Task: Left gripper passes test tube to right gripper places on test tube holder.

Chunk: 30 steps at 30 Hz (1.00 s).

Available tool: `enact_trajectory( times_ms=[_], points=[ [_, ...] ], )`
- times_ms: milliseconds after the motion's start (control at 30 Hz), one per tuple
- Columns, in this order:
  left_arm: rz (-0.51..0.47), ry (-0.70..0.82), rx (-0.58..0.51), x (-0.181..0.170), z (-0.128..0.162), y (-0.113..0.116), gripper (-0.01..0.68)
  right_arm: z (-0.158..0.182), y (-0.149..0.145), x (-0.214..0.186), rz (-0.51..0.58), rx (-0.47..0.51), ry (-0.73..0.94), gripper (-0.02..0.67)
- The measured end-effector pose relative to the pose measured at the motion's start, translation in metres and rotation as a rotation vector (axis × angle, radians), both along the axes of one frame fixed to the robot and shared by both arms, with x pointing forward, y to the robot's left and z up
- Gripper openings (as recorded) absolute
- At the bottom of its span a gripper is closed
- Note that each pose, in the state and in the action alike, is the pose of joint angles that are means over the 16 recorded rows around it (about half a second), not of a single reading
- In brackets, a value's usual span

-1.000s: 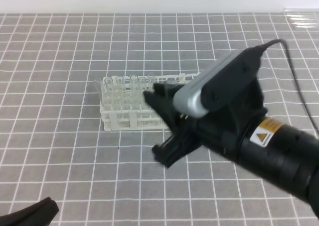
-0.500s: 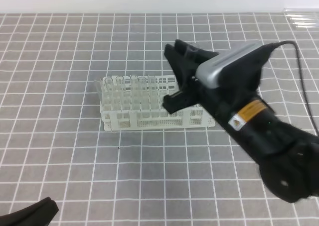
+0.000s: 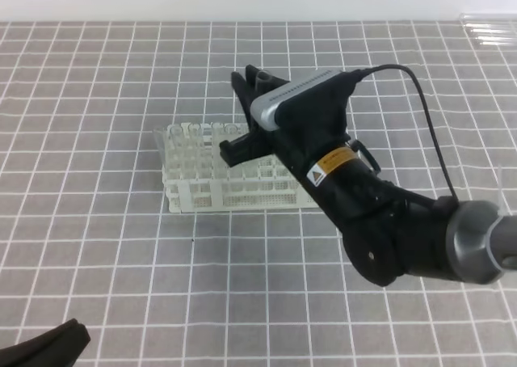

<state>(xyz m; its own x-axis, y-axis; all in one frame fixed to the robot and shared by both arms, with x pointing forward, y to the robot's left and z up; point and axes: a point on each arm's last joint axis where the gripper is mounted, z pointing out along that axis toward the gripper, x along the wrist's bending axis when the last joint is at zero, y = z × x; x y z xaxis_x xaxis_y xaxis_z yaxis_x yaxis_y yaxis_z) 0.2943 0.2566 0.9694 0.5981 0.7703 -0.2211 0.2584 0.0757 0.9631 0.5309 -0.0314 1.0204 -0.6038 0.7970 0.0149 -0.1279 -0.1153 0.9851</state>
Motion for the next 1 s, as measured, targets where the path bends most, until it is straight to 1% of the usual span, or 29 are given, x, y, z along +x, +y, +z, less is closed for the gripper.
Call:
enact_trajectory(
  times_ms=[300,500,1000],
  points=[
    [0.0,0.001,0.001,0.0,0.0,0.0,-0.001,-0.001,-0.001,0.007,-0.046,-0.03,0.016,0.085],
    [0.0,0.002,0.002,0.0,-0.001,0.0,-0.001,-0.007,-0.001,0.011,-0.063,-0.043,0.032,0.085],
    [0.0,0.001,0.001,0.0,0.0,0.0,-0.002,-0.022,-0.001,0.017,-0.095,-0.028,0.042,0.085]
  ],
)
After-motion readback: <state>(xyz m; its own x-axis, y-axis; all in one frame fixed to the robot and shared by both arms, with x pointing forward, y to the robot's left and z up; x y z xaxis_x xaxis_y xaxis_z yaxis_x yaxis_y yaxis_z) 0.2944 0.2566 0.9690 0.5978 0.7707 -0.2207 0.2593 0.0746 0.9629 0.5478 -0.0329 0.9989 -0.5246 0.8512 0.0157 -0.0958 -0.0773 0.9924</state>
